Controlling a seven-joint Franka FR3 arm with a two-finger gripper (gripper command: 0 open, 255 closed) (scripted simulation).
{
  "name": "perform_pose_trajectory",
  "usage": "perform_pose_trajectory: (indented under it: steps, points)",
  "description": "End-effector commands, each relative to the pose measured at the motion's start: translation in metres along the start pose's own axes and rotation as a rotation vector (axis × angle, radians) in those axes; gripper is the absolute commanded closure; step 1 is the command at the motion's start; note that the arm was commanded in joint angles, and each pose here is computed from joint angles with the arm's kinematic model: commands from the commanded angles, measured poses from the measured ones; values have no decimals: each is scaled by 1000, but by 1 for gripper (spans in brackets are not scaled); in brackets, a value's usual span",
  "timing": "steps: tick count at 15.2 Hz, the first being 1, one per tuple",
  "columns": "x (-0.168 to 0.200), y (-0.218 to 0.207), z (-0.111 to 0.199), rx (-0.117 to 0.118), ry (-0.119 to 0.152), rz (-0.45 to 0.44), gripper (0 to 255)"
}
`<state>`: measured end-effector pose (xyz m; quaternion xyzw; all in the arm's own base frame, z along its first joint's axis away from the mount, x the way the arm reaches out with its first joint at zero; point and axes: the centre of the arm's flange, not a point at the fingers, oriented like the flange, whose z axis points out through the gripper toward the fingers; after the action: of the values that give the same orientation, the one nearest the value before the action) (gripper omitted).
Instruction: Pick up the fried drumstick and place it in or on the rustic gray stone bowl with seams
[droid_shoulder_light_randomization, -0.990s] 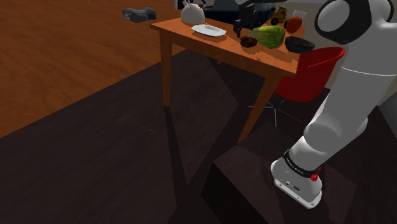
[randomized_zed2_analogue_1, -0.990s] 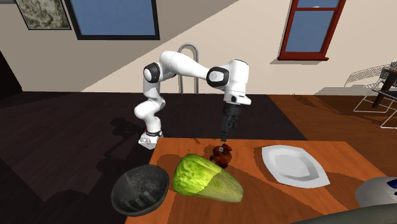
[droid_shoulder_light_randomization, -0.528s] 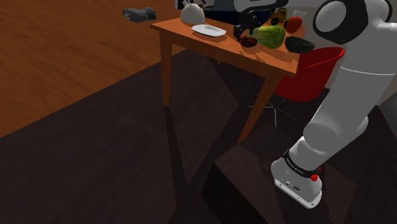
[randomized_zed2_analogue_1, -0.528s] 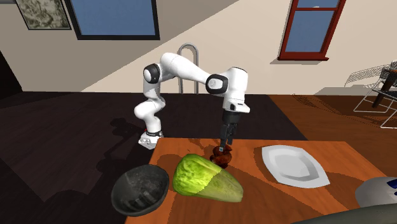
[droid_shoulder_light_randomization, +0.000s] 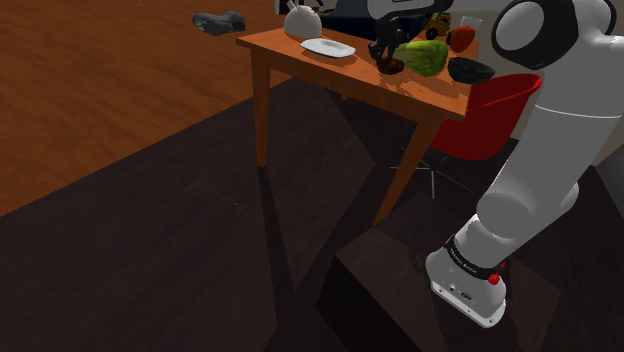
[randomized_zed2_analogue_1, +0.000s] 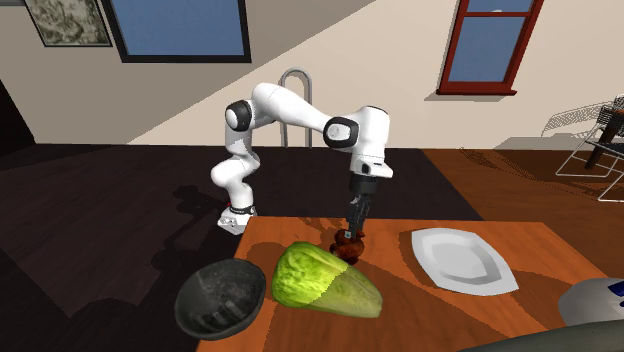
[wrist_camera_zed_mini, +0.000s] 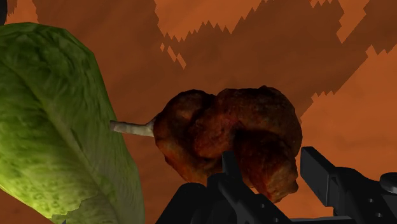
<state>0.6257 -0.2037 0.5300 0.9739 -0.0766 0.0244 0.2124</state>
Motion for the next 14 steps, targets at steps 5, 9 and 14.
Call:
perform_pose_trajectory:
  steps: [5, 9, 14]
  points:
    - [0, 0, 0, 0, -1, 0, 255]
    - [0, 2, -4, 0, -1, 0, 255]
    - [3, 13, -28, 0, -1, 0, 255]
